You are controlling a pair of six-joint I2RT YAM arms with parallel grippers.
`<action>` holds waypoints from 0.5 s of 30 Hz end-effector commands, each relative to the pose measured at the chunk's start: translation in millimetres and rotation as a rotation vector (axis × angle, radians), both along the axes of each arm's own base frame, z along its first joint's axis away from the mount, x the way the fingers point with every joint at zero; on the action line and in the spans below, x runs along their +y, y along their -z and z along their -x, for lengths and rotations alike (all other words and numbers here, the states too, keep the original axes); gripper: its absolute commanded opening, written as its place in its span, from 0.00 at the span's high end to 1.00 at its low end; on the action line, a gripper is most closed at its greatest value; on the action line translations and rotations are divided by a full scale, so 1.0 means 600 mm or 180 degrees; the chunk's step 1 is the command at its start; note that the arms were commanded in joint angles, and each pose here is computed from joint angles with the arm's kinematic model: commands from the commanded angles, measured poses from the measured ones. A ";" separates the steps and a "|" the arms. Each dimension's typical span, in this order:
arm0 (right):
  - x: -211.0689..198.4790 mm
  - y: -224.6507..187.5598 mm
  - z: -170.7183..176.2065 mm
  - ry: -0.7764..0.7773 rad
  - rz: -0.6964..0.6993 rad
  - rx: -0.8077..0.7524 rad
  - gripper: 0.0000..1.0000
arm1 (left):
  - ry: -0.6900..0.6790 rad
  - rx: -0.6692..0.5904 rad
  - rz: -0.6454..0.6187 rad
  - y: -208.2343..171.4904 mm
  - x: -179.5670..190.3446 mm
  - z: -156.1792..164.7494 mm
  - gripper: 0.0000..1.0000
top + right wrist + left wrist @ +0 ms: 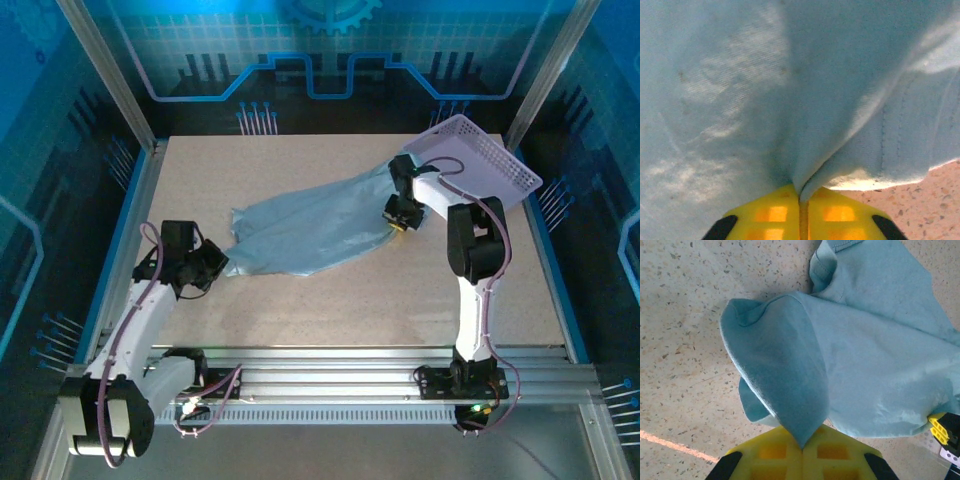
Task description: Fold and stack the t-shirts
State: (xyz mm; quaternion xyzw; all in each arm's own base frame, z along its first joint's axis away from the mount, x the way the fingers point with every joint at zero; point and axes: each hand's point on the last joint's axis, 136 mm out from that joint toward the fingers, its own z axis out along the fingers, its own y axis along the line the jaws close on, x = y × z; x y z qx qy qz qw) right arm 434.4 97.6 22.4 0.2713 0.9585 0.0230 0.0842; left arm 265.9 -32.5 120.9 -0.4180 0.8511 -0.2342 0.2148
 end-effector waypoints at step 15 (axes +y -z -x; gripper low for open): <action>-0.034 -0.154 0.188 -0.0440 0.0325 0.0009 1.00 | -0.0135 -0.0099 -0.0265 -0.033 0.025 -0.002 1.00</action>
